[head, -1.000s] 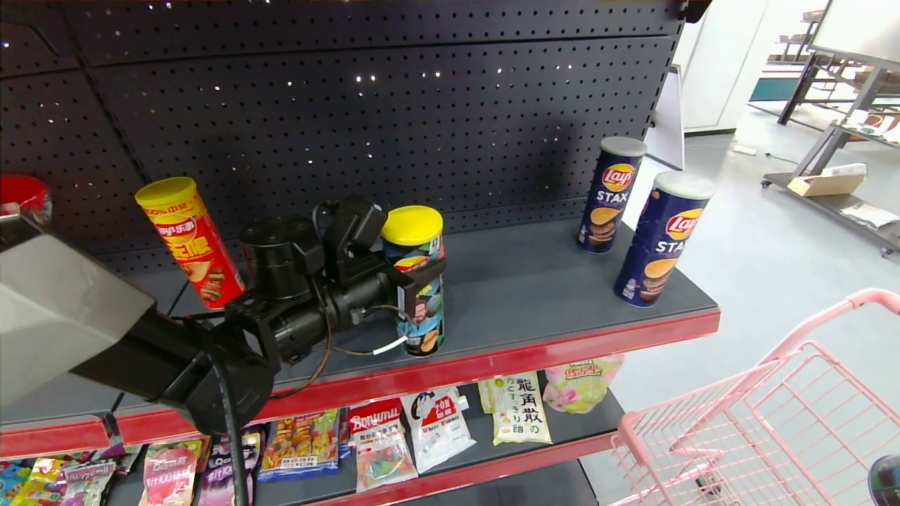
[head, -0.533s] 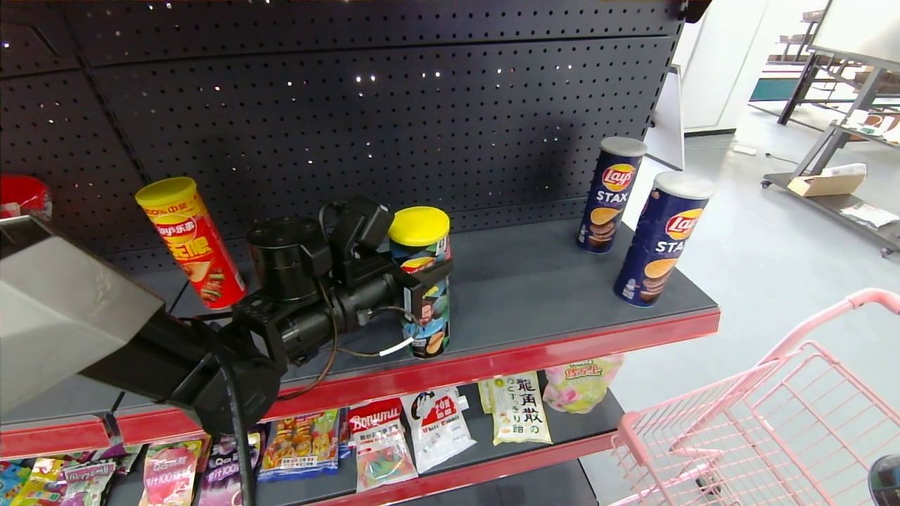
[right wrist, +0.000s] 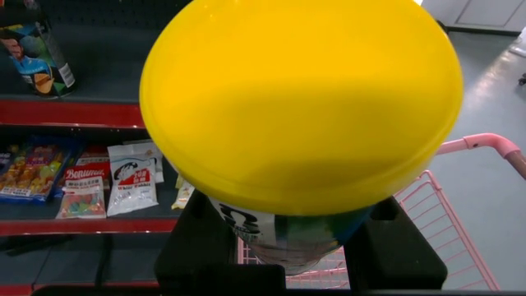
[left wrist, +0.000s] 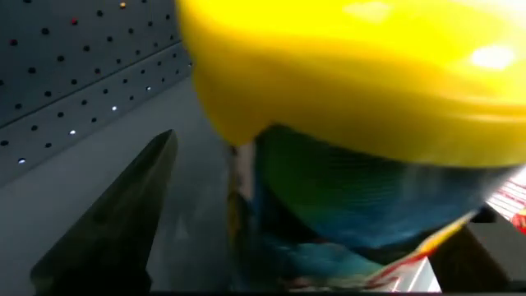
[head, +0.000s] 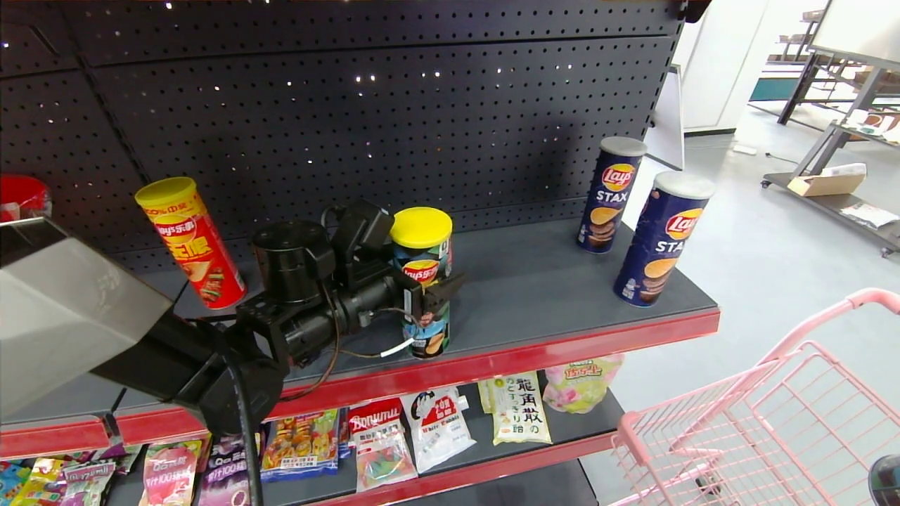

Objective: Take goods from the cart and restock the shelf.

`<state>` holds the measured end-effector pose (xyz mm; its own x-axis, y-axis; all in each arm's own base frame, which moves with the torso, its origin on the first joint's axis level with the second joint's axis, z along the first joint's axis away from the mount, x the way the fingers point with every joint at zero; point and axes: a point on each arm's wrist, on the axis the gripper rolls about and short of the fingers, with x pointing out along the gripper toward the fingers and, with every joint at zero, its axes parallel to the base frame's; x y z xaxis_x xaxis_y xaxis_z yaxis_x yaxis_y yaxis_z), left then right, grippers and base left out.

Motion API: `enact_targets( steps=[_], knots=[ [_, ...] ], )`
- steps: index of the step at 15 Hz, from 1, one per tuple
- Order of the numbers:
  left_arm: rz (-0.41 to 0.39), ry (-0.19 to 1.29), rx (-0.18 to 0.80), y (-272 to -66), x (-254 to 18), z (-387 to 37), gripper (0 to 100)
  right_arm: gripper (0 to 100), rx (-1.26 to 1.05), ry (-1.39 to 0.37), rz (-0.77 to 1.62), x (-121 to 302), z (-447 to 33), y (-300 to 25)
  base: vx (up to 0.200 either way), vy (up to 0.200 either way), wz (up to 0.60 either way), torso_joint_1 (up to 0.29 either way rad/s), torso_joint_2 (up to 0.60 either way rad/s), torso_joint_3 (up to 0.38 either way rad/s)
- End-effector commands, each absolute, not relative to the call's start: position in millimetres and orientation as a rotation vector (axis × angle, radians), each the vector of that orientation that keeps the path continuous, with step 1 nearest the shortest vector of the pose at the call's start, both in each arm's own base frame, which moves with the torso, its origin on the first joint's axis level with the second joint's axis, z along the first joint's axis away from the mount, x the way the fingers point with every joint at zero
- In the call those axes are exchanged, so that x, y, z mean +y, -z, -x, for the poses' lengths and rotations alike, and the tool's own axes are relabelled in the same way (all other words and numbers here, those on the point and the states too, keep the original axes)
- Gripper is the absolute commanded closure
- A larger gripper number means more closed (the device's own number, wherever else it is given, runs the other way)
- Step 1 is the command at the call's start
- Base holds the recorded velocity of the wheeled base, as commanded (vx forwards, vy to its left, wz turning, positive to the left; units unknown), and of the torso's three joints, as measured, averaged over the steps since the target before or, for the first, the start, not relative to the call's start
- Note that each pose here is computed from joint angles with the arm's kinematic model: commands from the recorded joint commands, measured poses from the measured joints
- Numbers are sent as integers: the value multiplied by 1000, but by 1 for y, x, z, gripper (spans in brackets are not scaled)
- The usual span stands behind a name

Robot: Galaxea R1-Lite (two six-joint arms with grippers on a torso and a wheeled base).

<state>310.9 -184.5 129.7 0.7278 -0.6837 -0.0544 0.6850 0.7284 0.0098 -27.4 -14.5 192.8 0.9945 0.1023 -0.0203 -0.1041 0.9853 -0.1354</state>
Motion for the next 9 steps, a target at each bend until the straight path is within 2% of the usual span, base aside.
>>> enact_targets(
  steps=[1,5,9],
  knots=[
    [-30,751,46,-130,-184,-310,0,100,15,-104,136,-14,27,-192,0,0,0,0,0,0],
    [-19,750,-20,-143,-177,-304,0,100,23,-105,139,-14,27,-192,0,0,0,0,0,0],
    [-17,728,-57,-160,-155,-295,0,100,30,-105,141,-14,26,-190,0,0,0,0,0,0]
  ],
)
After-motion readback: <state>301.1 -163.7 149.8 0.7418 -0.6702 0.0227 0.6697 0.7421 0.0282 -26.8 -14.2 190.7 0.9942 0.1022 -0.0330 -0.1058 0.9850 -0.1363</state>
